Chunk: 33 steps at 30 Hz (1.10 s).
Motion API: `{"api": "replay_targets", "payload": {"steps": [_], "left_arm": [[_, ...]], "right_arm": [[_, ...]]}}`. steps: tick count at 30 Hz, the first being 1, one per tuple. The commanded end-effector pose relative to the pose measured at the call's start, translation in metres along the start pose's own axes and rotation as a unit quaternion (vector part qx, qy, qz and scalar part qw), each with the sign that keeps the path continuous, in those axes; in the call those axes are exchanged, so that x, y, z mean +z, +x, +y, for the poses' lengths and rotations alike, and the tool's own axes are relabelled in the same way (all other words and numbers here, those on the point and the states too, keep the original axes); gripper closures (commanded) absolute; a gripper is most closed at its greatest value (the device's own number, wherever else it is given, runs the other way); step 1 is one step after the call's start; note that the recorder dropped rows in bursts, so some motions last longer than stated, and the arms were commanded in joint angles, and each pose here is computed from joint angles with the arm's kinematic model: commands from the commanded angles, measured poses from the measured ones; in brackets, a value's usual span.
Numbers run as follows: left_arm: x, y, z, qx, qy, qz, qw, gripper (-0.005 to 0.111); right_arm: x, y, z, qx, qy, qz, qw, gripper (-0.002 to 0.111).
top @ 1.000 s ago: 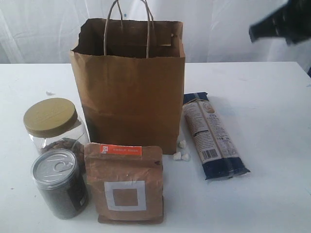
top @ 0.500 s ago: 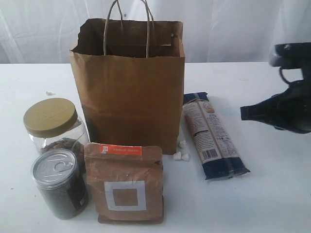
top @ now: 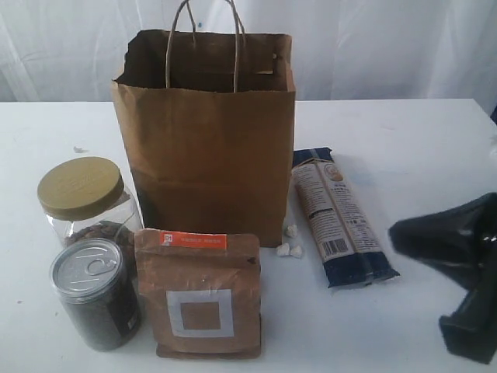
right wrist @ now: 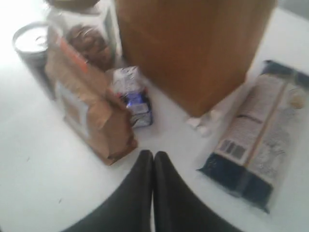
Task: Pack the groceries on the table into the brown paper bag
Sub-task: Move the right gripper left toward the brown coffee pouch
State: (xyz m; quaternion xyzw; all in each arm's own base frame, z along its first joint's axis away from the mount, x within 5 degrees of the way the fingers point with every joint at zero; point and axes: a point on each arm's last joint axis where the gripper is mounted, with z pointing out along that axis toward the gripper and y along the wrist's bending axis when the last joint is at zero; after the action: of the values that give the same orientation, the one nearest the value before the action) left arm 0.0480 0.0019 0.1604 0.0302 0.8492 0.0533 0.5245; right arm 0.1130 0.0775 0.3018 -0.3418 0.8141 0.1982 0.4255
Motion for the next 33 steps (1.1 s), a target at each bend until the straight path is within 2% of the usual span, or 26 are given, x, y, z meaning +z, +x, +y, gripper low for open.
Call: {"api": "replay_targets", "payload": {"steps": [1,4,7,9,13,15,18,20,27,33], "left_arm": [[0.001,0.003,-0.001,-0.004,0.006,0.004,1.000,0.107],[0.001,0.003,-0.001,-0.004,0.006,0.004,1.000,0.107],[0.001,0.003,-0.001,-0.004,0.006,0.004,1.000,0.107],[0.001,0.003,-0.001,-0.004,0.006,0.004,1.000,0.107],[0.001,0.003,-0.001,-0.004,0.006,0.004,1.000,0.107],[0.001,0.003,-0.001,-0.004,0.006,0.004,1.000,0.107],[0.001,0.003,-0.001,-0.004,0.006,0.004,1.000,0.107],[0.001,0.003,-0.001,-0.004,0.006,0.004,1.000,0.107],[0.001,0.003,-0.001,-0.004,0.006,0.004,1.000,0.107],[0.001,0.003,-0.001,-0.004,0.006,0.004,1.000,0.107]], "right_arm": [[0.034,-0.015,0.002,-0.025,-0.109,0.088,0.990,0.108],[0.060,-0.047,0.014,-0.070,-0.168,0.111,0.977,0.108],[0.080,-0.073,0.022,-0.149,-0.171,0.094,0.969,0.108],[0.086,-0.080,0.022,-0.178,-0.159,0.076,0.968,0.106],[0.095,-0.081,0.019,-0.237,-0.151,0.061,0.958,0.083],[0.100,-0.079,0.019,-0.261,-0.158,0.066,0.950,0.066],[0.107,-0.076,0.018,-0.263,-0.163,0.076,0.948,0.044],[0.116,-0.073,0.016,-0.258,-0.164,0.085,0.948,0.035],[0.147,-0.063,0.012,-0.249,-0.160,0.108,0.949,0.033],[0.172,-0.053,0.029,-0.271,-0.184,0.121,0.937,0.033]]}}
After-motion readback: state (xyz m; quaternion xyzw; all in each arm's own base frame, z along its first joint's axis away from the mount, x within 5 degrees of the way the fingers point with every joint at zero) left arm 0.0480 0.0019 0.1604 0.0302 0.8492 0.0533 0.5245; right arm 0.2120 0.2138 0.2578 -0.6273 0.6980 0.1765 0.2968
